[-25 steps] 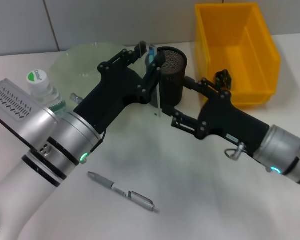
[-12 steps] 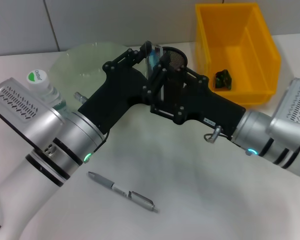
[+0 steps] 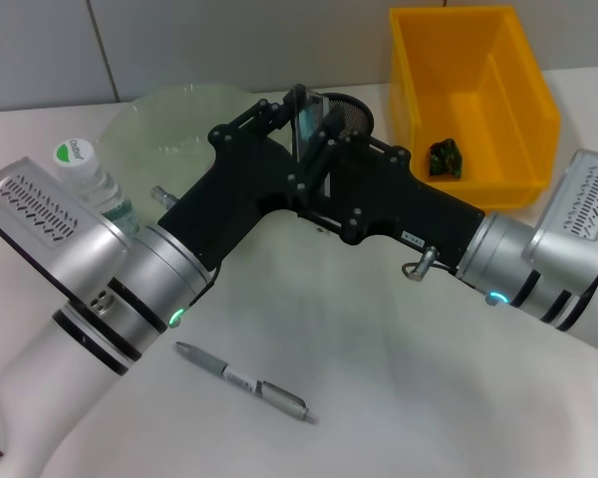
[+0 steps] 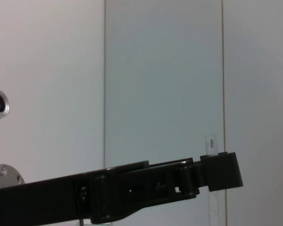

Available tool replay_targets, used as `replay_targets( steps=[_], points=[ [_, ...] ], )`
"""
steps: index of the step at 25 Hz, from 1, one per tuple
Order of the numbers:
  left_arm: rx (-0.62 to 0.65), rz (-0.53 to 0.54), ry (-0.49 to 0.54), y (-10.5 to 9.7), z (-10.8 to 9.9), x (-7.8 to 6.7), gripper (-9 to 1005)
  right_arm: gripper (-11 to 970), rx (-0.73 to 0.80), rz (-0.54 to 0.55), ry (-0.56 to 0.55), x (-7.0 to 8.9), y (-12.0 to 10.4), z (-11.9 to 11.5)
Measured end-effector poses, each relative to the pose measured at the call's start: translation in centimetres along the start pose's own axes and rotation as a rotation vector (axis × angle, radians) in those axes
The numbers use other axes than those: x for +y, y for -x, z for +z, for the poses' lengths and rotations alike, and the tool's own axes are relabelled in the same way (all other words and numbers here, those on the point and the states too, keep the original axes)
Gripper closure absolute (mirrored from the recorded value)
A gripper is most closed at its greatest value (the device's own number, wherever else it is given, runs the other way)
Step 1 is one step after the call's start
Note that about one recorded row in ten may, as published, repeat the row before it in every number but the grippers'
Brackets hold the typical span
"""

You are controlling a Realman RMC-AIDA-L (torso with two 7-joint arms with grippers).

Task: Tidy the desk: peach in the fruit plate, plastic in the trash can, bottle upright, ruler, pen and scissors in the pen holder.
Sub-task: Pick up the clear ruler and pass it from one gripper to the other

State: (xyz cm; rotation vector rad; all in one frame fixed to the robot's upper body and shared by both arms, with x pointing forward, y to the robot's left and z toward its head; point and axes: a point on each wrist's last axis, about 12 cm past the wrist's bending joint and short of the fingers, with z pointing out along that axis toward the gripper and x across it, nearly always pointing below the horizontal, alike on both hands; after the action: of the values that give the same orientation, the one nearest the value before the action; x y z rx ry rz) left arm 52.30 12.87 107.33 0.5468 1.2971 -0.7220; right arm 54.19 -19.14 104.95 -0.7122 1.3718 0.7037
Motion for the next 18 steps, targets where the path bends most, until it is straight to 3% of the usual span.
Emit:
replay_targets(
  steps=[7,10,18],
  points=[
    [0.004,-0.002,-0.004,-0.12,-0.15,-0.15,608,283,-0.017,0.014,-0.022,-0.08,0.11,-0.02],
    [0.004,-0.003,-0.003,-0.13,-0.18,-0.15,608,518,-0.019,0.013,-0.02,-0.06,0.14,0.01],
    [0.005,-0.002,-0.002,-0.15,-0.21,-0.12,608,771,-0.036,0.012,-0.002,0.15,0.33,0.0]
  ],
)
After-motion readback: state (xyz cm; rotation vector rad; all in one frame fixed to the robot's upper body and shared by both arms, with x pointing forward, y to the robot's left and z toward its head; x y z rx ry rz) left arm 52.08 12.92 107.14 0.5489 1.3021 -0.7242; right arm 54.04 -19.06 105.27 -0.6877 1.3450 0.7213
